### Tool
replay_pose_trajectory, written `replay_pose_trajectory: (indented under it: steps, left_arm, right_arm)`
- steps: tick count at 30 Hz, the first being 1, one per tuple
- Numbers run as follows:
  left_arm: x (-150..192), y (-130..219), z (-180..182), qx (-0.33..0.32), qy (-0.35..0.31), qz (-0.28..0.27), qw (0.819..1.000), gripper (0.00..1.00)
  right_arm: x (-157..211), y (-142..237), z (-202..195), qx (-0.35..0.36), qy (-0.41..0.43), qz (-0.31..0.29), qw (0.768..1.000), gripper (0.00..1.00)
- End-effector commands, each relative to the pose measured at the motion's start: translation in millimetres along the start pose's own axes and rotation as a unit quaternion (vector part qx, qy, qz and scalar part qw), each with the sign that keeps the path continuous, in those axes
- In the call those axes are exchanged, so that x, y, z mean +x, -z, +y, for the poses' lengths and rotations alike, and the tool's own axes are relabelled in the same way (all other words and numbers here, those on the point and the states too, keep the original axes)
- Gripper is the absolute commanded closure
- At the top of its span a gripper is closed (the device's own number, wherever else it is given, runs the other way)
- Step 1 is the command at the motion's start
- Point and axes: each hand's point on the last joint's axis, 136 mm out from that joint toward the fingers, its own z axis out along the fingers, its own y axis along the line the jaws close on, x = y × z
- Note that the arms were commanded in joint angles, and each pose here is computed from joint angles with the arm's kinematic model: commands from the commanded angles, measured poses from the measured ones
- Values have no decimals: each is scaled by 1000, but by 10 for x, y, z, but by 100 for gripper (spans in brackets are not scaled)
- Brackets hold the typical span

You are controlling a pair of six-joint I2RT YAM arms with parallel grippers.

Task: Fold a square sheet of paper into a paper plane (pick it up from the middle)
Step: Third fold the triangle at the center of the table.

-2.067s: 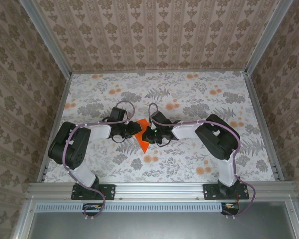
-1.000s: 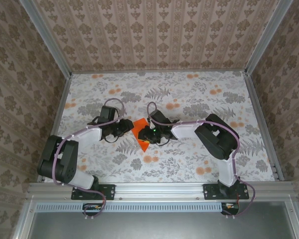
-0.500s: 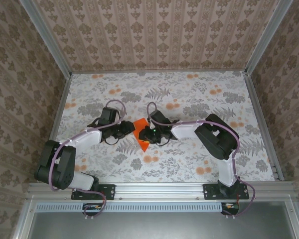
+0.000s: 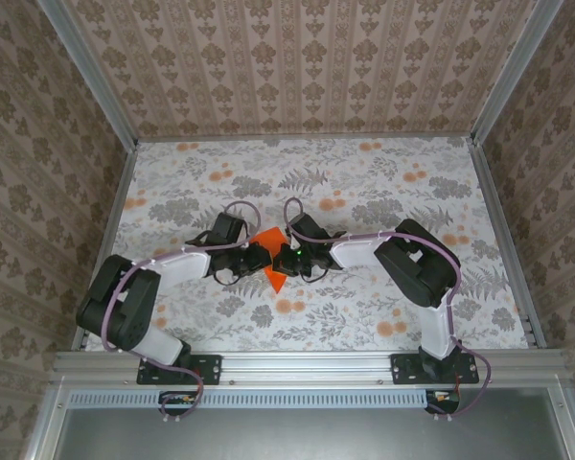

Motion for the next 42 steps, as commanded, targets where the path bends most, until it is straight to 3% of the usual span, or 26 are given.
replay_pose_trajectory:
  steps: [1, 12, 26, 42]
  left_arm:
    - [-29, -61, -86, 9, -7, 4, 1000, 85]
    - [96, -122, 194, -42, 11, 16, 999, 100]
    - [114, -110, 305, -68, 9, 15, 998, 100]
    - [37, -35, 101, -34, -5, 2, 999, 100]
  right_arm:
    - [183, -81, -470, 72, -25, 22, 997, 100]
    - [154, -46, -314, 40, -22, 15, 999, 100]
    - [-25, 298, 182, -35, 29, -15, 999, 96]
    - [-175, 329, -47, -4, 45, -11, 999, 92]
